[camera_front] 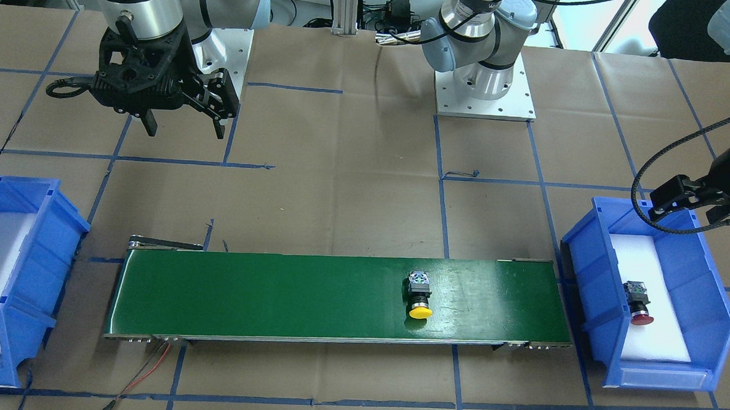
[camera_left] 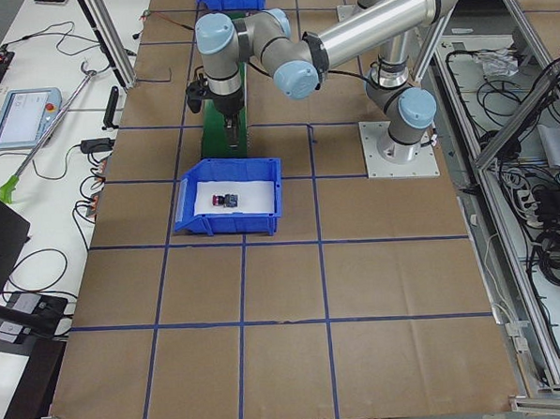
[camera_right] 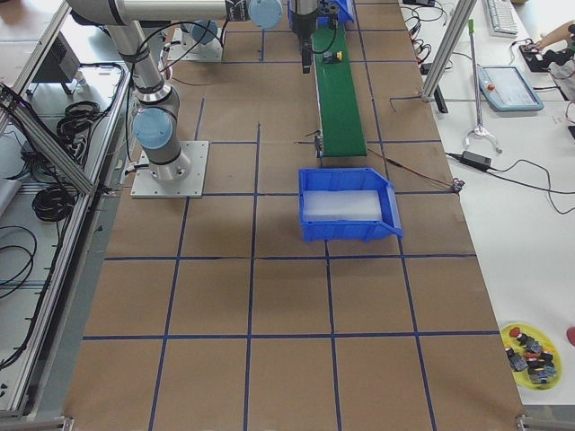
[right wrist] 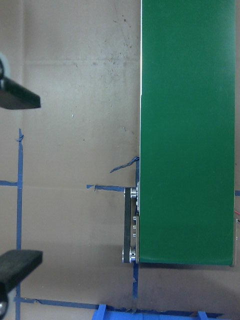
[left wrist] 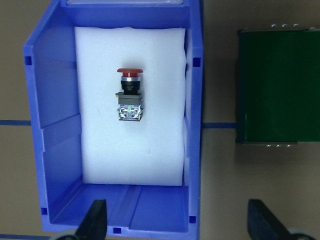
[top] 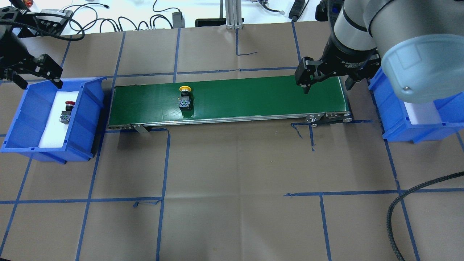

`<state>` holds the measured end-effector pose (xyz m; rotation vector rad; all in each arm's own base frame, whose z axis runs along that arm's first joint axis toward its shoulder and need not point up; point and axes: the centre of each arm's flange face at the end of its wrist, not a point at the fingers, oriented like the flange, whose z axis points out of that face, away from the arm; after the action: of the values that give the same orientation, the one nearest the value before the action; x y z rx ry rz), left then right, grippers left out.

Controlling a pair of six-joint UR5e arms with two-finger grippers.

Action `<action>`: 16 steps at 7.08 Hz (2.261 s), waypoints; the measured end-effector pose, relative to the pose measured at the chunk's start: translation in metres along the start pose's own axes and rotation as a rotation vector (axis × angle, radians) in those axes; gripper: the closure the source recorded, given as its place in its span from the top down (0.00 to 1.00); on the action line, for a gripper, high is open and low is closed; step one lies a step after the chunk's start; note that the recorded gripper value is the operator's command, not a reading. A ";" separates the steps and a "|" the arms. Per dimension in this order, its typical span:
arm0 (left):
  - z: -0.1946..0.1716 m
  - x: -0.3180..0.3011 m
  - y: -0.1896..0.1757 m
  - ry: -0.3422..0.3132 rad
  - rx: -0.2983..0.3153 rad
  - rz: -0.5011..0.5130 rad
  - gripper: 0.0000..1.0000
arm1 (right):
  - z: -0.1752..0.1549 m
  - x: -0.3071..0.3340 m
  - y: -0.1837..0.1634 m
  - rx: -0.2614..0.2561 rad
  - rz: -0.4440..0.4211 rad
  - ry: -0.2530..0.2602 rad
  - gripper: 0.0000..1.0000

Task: Transport two buttons from left to right
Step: 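Return the left gripper to the bin and grasp the red button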

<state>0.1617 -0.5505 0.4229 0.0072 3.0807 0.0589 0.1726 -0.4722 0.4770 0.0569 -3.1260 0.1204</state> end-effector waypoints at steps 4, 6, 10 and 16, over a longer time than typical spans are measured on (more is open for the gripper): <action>0.025 -0.037 -0.001 0.041 0.003 0.023 0.97 | 0.008 0.000 -0.008 -0.015 0.006 0.000 1.00; 0.053 -0.045 -0.014 0.035 0.028 0.023 0.97 | 0.007 -0.001 -0.009 -0.013 0.004 -0.005 1.00; 0.136 -0.049 -0.034 0.011 0.079 0.019 0.97 | 0.007 -0.002 -0.011 -0.012 0.005 -0.010 1.00; 0.206 -0.042 -0.041 0.007 0.126 0.017 0.84 | 0.014 -0.001 -0.009 -0.028 0.007 -0.004 1.00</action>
<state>0.2162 -0.5842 0.2181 0.0395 3.0863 -0.1351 0.1742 -0.4819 0.4639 0.0456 -3.1311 0.0774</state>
